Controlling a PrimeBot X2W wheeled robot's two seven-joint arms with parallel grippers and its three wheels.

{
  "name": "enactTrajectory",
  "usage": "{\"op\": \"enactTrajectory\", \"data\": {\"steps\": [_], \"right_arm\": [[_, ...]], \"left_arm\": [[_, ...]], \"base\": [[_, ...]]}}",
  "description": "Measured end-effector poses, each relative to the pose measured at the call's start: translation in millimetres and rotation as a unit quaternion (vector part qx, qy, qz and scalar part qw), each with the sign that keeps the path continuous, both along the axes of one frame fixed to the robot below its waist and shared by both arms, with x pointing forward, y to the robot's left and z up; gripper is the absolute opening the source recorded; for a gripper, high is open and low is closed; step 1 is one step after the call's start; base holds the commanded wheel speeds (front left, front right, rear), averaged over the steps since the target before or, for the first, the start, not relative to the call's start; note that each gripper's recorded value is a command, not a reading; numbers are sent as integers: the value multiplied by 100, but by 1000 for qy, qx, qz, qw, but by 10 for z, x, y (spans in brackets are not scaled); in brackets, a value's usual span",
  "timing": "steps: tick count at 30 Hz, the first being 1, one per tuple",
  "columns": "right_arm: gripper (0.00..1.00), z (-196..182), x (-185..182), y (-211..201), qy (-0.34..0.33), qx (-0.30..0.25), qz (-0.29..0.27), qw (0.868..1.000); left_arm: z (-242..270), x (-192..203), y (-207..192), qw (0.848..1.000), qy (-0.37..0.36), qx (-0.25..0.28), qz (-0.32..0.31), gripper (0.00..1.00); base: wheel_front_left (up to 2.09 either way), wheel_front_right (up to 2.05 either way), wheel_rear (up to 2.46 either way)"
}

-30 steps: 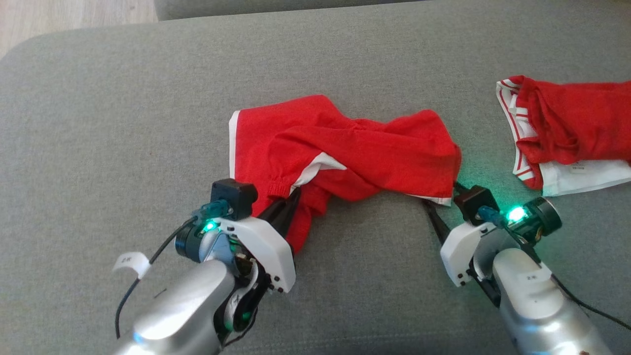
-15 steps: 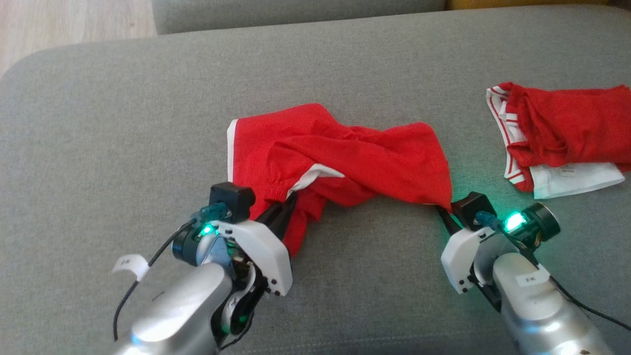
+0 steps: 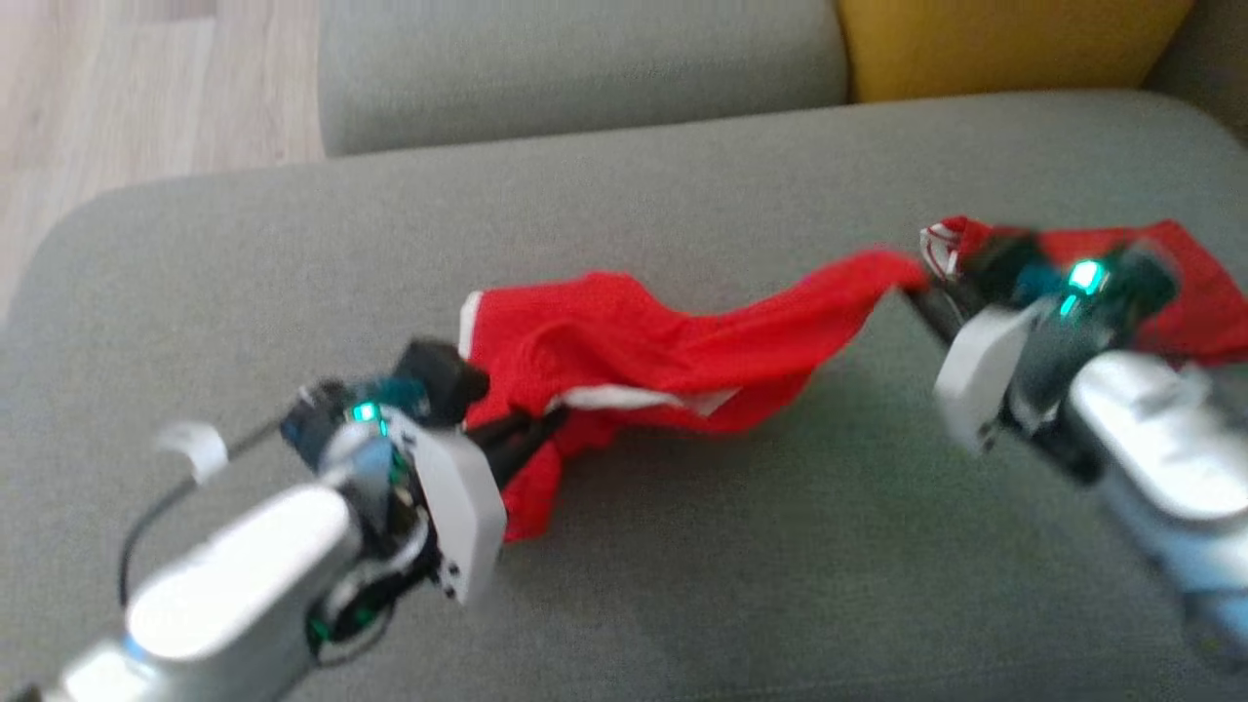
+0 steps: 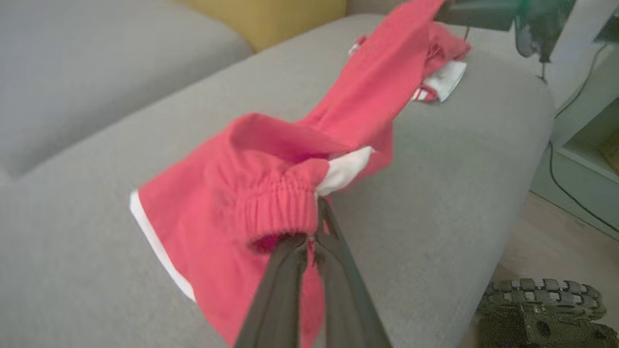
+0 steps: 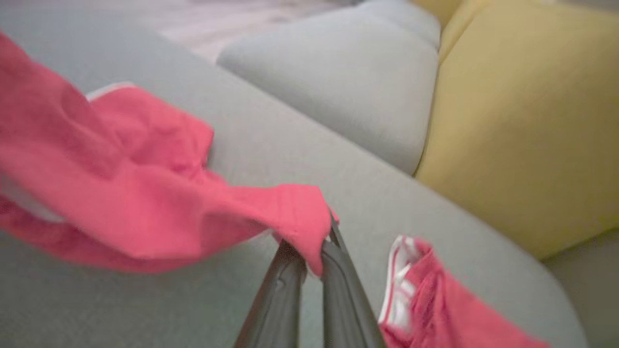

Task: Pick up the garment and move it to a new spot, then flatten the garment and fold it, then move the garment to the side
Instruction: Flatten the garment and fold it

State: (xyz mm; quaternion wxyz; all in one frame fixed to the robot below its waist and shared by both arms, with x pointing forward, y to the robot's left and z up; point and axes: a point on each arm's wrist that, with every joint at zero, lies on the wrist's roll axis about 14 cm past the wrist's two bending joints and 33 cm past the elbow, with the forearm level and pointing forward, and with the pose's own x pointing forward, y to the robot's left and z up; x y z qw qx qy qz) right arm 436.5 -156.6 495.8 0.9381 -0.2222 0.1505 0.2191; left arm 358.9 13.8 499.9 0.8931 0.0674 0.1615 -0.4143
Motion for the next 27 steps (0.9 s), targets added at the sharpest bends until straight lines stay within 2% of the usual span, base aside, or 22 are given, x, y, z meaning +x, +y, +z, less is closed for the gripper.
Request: {"op": "enactTrajectory", "data": {"steps": [3,7,15,19,21,24,27], "right_arm": [[0,524,26,-71,-31,-14,19,999],[0,977,-24,-171,-45,-28,25,998],[0,1371,-165,-297,3,-2,-7,1000],[0,1554,-210,-358,28,61,-28,997],[0,1528,-221,-433,45,79,-43,995],[0,1259,-258,-576,89,82,-72,990],[0,942,-331,-569,153,124,-89,976]], "left_arm": [[372,8,-26,999,-33,1,-31,0],[782,25,2,996,-69,2,-49,0],[1263,-93,101,994,-89,-6,-66,0],[1377,-247,45,992,-87,-26,-86,0],[1384,-254,76,992,-93,-27,-85,0],[1289,-230,155,993,-92,-29,-67,0],[1163,-259,175,994,-81,-38,-63,0]], "base": [[0,0,0],[0,0,0],[0,0,0],[0,0,0],[0,0,0],[0,0,0],[0,0,0]]}}
